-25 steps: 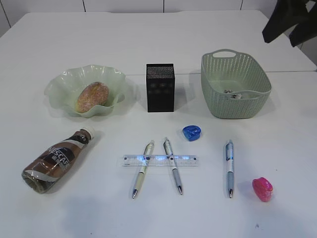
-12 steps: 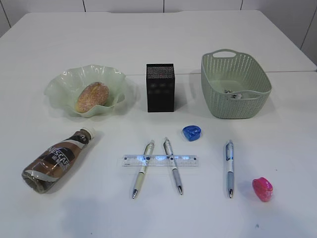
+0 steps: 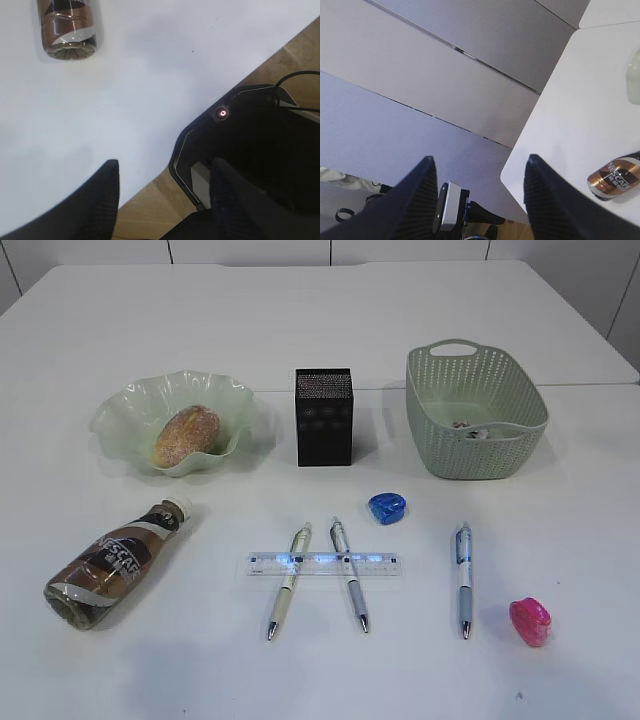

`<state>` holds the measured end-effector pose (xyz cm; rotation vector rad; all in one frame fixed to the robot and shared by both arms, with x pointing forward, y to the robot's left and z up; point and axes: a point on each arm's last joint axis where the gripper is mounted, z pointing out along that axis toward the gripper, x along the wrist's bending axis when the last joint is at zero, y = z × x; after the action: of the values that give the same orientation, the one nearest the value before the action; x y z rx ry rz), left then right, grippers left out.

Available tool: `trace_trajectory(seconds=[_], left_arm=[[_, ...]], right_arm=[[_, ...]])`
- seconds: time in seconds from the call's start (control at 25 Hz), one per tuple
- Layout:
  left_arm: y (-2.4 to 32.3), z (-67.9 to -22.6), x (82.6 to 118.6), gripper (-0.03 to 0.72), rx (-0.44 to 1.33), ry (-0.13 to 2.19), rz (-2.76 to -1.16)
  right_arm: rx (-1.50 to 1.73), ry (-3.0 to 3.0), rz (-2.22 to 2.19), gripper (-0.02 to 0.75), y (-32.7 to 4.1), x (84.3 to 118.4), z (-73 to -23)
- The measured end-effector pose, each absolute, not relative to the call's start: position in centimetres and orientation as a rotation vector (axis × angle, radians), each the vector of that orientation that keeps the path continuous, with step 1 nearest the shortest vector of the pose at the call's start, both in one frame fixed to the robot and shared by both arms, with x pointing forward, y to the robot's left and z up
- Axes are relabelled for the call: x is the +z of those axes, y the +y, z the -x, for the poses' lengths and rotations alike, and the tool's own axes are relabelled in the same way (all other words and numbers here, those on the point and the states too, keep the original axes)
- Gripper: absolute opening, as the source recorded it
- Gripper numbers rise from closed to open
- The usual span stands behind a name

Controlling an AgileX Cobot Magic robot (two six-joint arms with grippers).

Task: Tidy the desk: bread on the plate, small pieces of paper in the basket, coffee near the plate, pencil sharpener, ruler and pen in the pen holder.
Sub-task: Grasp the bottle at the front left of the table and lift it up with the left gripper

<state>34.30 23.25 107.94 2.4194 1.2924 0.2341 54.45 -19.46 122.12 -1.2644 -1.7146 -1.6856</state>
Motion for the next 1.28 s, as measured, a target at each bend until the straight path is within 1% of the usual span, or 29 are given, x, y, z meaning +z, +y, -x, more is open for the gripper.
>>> trace_trajectory(seconds=[0.28, 0.64, 0.88, 0.96, 1.0, 1.04, 1.08, 1.28], left_arm=[[23.3, -34.3, 107.9, 0.4, 0.234, 1.292, -2.419], [23.3, -34.3, 107.9, 0.4, 0.234, 1.292, -2.419], [23.3, -34.3, 107.9, 0.4, 0.234, 1.293, -2.42], [23.3, -34.3, 107.9, 0.4, 0.234, 1.293, -2.42], [23.3, -34.3, 107.9, 0.4, 0.234, 1.293, -2.42], [23.3, -34.3, 107.9, 0.4, 0.234, 1.293, -2.42], [23.3, -34.3, 107.9, 0.401, 0.234, 1.293, -2.42], [23.3, -34.3, 107.9, 0.4, 0.234, 1.293, -2.42]], right_arm=[[-1.703, -1.789, 1.243, 0.44, -19.5, 121.9, -54.5], [-1.548, -2.08, 1.357, 0.44, -20.3, 119.9, -54.8], [-1.3, -2.386, 1.502, 0.44, -21.9, 117.8, -55.2], [-1.298, -2.379, 1.508, 0.44, -21.9, 117.8, -55.2], [-1.164, -2.484, 1.588, 0.44, -22.8, 117.0, -55.3], [-1.164, -2.484, 1.588, 0.44, -22.8, 117.0, -55.3], [-1.083, -2.533, 1.645, 0.44, -23.4, 116.7, -55.4], [-0.886, -2.621, 1.793, 0.44, -24.8, 115.8, -55.7]])
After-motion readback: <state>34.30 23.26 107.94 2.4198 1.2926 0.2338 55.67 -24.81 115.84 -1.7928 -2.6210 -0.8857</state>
